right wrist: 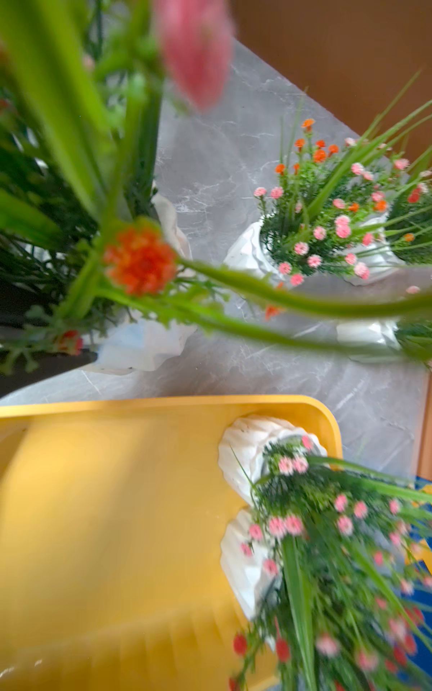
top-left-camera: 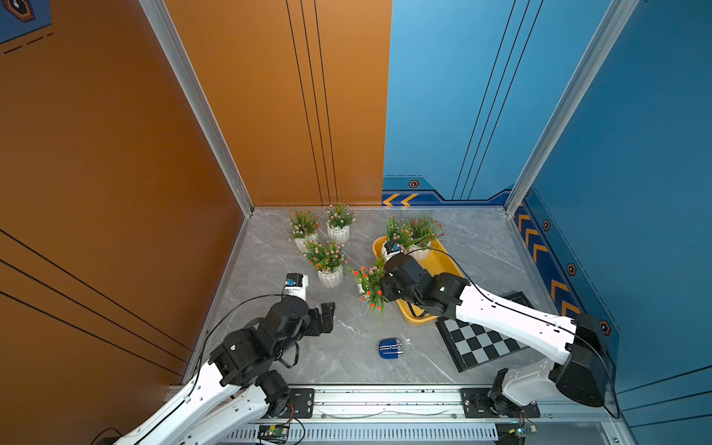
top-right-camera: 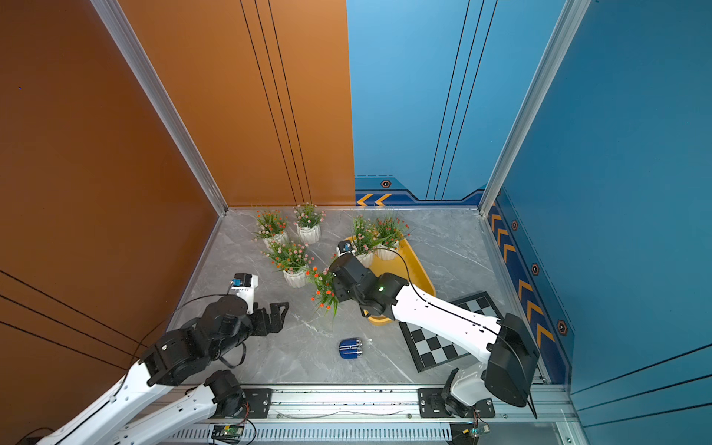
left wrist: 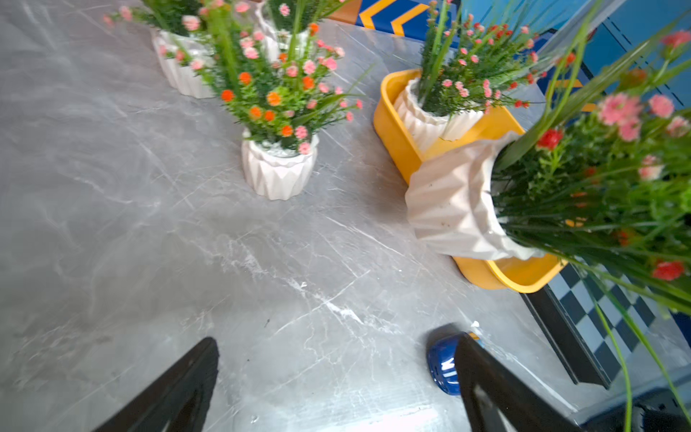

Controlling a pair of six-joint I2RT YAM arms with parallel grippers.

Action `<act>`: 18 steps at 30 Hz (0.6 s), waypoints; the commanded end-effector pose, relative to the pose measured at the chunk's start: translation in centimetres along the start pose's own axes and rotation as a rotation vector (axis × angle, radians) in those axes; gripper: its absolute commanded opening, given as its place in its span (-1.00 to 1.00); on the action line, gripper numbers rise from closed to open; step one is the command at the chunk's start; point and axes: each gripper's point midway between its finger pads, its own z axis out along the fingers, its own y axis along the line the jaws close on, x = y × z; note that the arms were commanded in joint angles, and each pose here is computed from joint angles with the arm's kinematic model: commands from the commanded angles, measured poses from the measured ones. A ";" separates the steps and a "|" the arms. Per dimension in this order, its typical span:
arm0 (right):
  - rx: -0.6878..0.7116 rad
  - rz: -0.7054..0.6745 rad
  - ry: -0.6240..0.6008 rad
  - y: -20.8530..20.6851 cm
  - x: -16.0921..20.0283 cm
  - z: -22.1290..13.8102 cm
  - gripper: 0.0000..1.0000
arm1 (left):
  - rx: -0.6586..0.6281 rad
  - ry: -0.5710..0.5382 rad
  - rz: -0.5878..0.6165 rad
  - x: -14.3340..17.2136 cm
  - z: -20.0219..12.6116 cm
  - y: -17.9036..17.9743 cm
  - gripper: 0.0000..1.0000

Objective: Put the potted gypsophila into the storage box
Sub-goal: Place the baby's breath potted plant at the storage box.

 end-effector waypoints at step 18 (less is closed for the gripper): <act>0.252 0.269 0.052 -18.4 -0.5 0.9 -0.89 | 0.299 -0.005 0.176 -5.6 9.8 -16.4 0.97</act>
